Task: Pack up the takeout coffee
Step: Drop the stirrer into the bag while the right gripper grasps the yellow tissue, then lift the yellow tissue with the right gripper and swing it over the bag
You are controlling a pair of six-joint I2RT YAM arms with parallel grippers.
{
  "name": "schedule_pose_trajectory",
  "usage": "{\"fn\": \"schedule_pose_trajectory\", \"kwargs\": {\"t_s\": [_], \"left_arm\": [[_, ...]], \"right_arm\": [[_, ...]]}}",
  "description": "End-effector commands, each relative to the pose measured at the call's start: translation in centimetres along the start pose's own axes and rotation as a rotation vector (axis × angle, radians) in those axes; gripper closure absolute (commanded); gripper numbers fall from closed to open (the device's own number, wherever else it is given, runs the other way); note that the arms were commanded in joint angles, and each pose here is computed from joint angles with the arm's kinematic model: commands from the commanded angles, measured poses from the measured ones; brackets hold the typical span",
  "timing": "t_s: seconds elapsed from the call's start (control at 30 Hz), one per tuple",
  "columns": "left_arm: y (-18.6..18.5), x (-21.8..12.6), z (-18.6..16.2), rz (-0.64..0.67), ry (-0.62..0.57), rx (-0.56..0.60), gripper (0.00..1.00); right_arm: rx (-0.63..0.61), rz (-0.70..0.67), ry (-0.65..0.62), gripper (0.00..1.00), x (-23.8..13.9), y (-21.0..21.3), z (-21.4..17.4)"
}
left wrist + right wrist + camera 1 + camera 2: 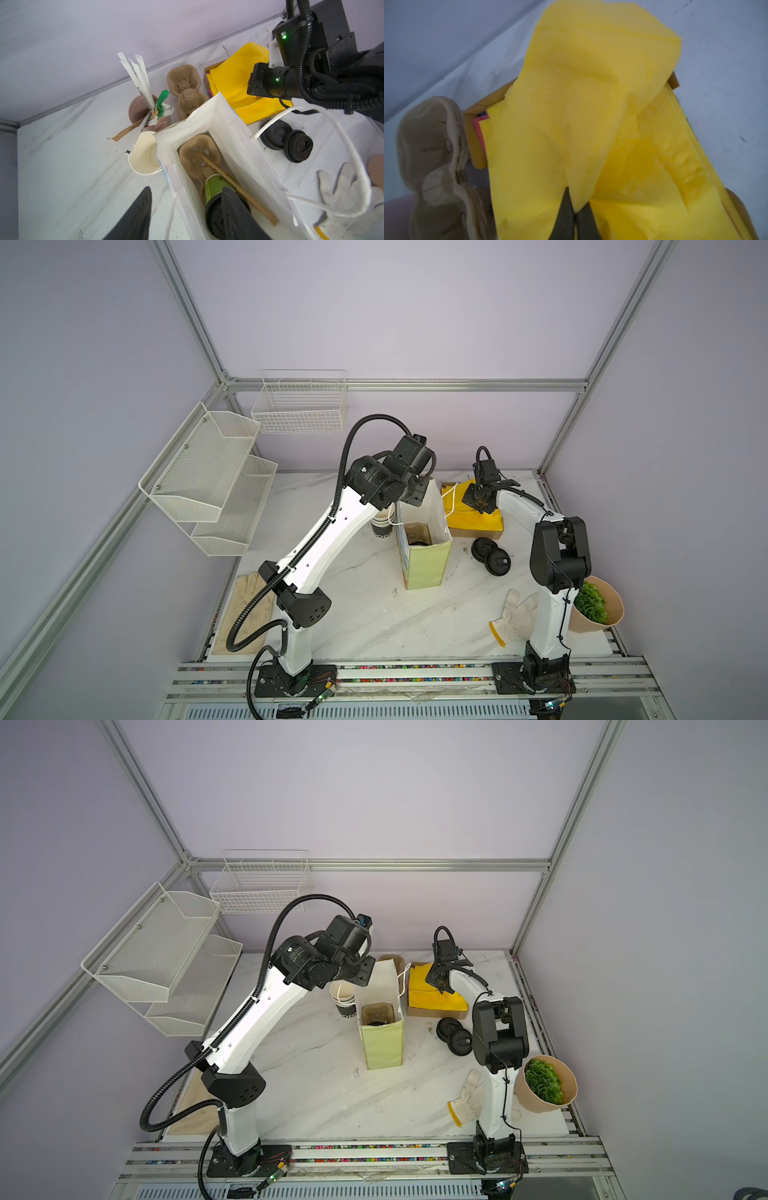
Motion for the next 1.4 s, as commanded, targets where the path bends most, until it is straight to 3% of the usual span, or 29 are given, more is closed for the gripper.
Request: {"fn": "schedule_pose_trajectory", "kwargs": {"t_s": [0.0,0.13,0.37,0.57,0.73,0.9,1.1,1.37], "left_arm": [[2.5,-4.5,1.3,0.075,-0.159,-0.047,0.41],[4.1,-6.9,0.5,0.123,-0.243,-0.091,0.37],[6.6,-10.5,-2.5,0.177,-0.366,-0.151,0.13],[8.5,-10.2,-5.8,0.226,-0.346,-0.193,0.03],[10.1,-9.5,-8.4,0.264,-0.318,-0.249,0.0],[11.3,-9.3,-10.1,0.286,-0.314,-0.309,0.0],[11.9,-9.2,-10.9,0.305,-0.301,-0.32,0.0],[12.1,-8.4,-11.4,0.319,-0.279,-0.317,0.0]], "right_arm": [[0.03,0.07,-0.108,1.0,-4.8,0.9,2.8],[0.064,0.14,-0.165,1.0,-9.6,1.4,4.2],[0.058,0.43,-0.278,1.0,-22.3,2.8,5.8],[0.011,0.71,-0.338,1.0,-33.1,2.9,5.3],[-0.083,0.94,-0.28,1.0,-38.5,3.9,2.6],[-0.191,0.997,-0.198,1.0,-40.2,6.1,-2.6],[-0.243,0.793,-0.159,1.0,-36.9,7.4,-7.6],[-0.3,0.624,-0.105,1.0,-33.7,8.7,-12.9]]}}
Point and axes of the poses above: each gripper's point midway between its finger pads, its own x axis out along the fingers, its own y axis along the line the jaws close on, z = x × y, the point moved 5 cm from there along -x, back along the fingers, and after that the axes turned 11 degrees about x, right-handed, at the moved point
